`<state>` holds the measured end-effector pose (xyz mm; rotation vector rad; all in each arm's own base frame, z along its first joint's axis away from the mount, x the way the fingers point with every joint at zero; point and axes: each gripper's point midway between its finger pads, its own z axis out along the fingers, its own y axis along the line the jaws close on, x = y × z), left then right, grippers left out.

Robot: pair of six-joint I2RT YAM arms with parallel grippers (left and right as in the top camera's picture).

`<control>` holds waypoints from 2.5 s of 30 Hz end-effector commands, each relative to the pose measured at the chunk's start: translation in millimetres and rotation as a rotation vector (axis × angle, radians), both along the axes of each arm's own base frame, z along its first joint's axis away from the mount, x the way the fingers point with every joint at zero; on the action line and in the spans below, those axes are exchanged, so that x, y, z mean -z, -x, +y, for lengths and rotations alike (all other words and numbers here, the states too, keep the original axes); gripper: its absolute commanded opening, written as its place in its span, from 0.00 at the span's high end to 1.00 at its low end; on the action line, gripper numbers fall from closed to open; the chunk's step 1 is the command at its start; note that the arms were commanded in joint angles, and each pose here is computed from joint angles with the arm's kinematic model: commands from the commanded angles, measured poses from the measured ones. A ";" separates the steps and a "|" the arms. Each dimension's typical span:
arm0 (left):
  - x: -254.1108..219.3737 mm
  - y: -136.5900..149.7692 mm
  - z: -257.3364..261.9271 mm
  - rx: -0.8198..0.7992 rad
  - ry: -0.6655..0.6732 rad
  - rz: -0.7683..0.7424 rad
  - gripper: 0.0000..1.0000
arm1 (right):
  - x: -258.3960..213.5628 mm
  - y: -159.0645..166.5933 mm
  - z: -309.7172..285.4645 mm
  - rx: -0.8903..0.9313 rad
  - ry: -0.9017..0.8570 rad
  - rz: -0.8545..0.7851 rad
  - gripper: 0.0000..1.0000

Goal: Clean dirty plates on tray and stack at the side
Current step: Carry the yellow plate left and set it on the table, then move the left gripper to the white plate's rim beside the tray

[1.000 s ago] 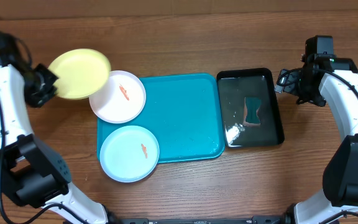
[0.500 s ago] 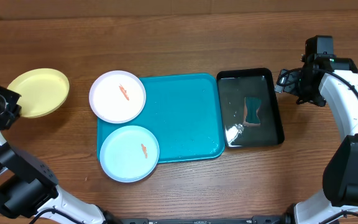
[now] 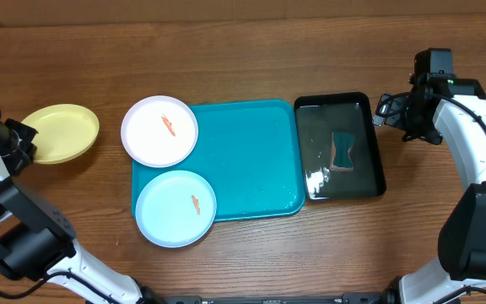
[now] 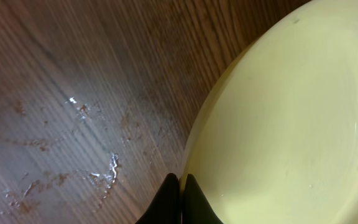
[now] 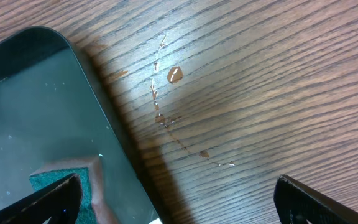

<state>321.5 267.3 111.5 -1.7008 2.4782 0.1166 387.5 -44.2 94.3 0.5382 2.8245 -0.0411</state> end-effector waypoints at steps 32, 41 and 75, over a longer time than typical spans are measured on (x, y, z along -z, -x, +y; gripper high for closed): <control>43.3 -40.5 -16.7 0.242 0.063 -0.010 0.47 | -7.4 -3.8 0.5 0.001 -0.003 -0.024 0.00; 5.4 -82.2 -73.9 0.514 0.247 -0.272 0.61 | -7.4 -3.7 0.6 0.001 -0.003 -0.024 0.00; -1.9 -98.4 -177.6 0.889 -0.142 0.116 0.61 | -7.4 -3.7 0.6 0.002 -0.003 -0.024 0.00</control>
